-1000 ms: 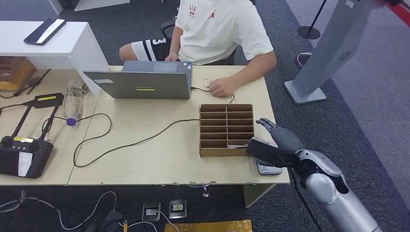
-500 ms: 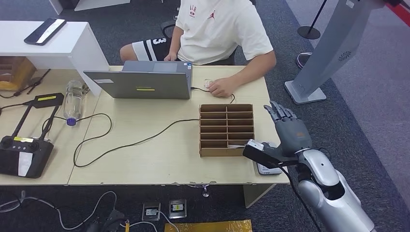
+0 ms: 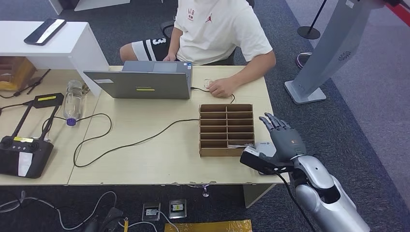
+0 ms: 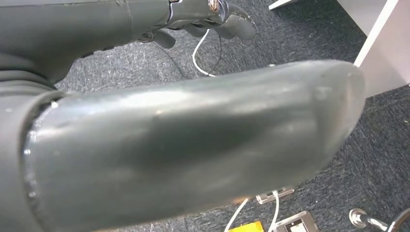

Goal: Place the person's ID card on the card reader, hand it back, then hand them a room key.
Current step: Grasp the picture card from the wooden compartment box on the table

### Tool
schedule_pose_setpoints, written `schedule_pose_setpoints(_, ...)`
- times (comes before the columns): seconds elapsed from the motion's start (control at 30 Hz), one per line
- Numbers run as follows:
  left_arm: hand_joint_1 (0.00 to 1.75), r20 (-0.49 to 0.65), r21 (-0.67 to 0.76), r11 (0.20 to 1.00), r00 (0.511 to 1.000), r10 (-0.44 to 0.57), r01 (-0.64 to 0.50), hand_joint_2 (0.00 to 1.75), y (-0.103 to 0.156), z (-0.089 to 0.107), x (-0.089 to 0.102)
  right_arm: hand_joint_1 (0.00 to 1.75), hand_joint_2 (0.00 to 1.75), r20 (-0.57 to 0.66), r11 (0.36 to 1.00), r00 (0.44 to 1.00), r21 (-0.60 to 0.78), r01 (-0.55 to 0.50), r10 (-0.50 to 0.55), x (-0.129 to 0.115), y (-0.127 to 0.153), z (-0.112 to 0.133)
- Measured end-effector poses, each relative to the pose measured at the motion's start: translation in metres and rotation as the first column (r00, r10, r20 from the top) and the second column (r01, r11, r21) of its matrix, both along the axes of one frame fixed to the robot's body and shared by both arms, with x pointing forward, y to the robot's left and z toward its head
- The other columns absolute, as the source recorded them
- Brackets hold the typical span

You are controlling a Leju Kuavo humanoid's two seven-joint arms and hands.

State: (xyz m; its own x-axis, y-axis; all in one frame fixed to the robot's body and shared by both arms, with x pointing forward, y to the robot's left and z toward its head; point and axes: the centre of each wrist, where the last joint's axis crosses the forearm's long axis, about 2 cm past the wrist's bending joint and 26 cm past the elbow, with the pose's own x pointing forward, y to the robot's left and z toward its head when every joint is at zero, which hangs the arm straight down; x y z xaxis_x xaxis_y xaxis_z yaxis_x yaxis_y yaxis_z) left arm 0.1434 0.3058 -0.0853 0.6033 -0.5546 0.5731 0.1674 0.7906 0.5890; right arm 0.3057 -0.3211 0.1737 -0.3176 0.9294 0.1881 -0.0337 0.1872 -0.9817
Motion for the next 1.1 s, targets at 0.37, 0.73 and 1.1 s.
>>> schedule_pose_setpoints(0.37, 0.00, -0.001, 0.001, 1.000, 1.000, -0.007, 0.007, 0.00, 0.000, 0.001, 0.003, 0.00, 1.75, -0.028, 0.999, 0.999, 0.021, -0.030, 0.031, -0.001, 0.004, -0.002)
schedule_pose_setpoints(0.73, 0.00, 0.002, 0.009, 1.000, 1.000, -0.027, 0.027, 0.00, 0.000, 0.002, 0.007, 0.00, 1.75, -0.001, 0.996, 0.998, 0.067, -0.066, 0.066, 0.000, 0.014, -0.009)
schedule_pose_setpoints(1.1, 0.00, 0.000, 0.006, 0.999, 0.999, -0.037, 0.037, 0.00, 0.000, 0.004, 0.012, 0.00, 1.75, -0.014, 0.992, 0.996, 0.087, -0.090, 0.091, 0.007, 0.027, -0.018)
